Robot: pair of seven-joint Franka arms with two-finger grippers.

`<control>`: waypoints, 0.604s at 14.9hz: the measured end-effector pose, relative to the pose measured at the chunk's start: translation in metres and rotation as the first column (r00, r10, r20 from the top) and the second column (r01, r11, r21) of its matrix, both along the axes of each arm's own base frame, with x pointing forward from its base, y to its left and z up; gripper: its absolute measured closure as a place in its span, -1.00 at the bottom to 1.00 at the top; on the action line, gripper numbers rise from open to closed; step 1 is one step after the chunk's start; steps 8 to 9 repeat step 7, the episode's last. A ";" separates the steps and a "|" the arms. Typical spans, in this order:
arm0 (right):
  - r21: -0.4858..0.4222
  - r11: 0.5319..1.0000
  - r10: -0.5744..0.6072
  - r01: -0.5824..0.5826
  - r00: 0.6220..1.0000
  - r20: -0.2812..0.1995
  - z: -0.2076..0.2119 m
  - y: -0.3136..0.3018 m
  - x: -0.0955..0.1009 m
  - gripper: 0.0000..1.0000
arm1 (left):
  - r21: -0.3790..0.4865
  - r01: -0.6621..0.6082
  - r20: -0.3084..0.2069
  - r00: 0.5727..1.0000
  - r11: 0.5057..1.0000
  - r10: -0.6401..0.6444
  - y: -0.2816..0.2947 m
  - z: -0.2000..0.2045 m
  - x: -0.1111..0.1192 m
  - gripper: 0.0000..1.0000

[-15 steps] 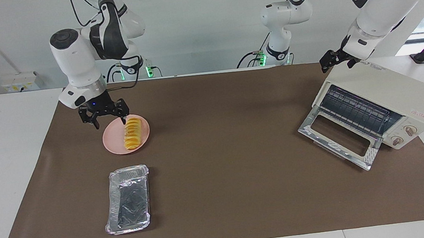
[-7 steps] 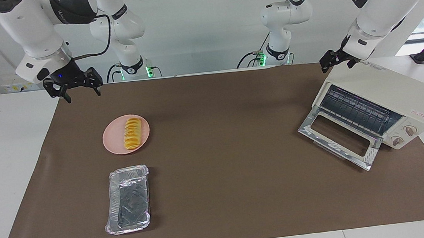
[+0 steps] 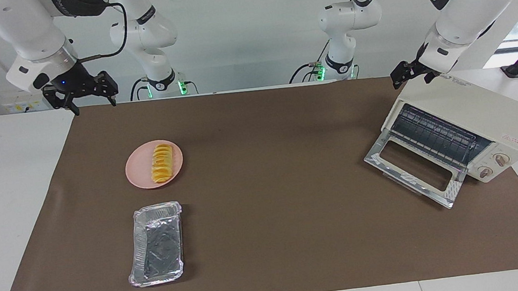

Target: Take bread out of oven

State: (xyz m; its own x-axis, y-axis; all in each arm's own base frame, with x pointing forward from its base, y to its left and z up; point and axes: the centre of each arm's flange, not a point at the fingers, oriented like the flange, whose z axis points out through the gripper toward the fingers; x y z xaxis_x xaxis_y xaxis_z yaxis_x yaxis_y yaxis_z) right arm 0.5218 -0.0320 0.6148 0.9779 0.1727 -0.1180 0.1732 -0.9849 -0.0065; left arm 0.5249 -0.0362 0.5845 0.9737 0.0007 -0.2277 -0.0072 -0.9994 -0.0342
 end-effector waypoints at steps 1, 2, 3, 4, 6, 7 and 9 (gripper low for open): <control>0.000 1.000 -0.002 0.002 1.000 -0.001 -0.001 -0.001 0.002 -1.00 | 0.000 0.000 0.000 1.000 1.000 0.000 0.000 0.000 0.000 -1.00; 0.000 1.000 -0.003 0.003 1.000 -0.001 -0.001 -0.002 0.003 -1.00 | 0.000 0.000 0.000 1.000 1.000 0.000 0.000 0.000 0.000 -1.00; 0.000 1.000 -0.003 0.003 1.000 -0.002 -0.002 -0.002 0.003 -1.00 | 0.000 0.000 0.000 1.000 1.000 0.000 0.000 0.000 0.000 -1.00; 0.000 1.000 -0.003 0.003 1.000 -0.002 -0.002 -0.002 0.003 -1.00 | 0.000 0.000 0.000 1.000 1.000 0.000 0.000 0.000 0.000 -1.00; 0.000 1.000 -0.003 0.003 1.000 -0.001 -0.001 -0.002 0.003 -1.00 | 0.000 0.000 0.000 1.000 1.000 0.000 0.000 0.000 0.000 -1.00; 0.000 1.000 -0.003 0.003 1.000 0.000 -0.001 -0.002 0.003 -1.00 | 0.000 0.000 0.000 1.000 1.000 0.000 0.000 0.000 0.000 -1.00; 0.000 1.000 -0.003 0.003 1.000 0.000 -0.001 -0.002 0.003 -1.00 | 0.000 0.000 0.000 1.000 1.000 0.000 0.000 0.000 0.000 -1.00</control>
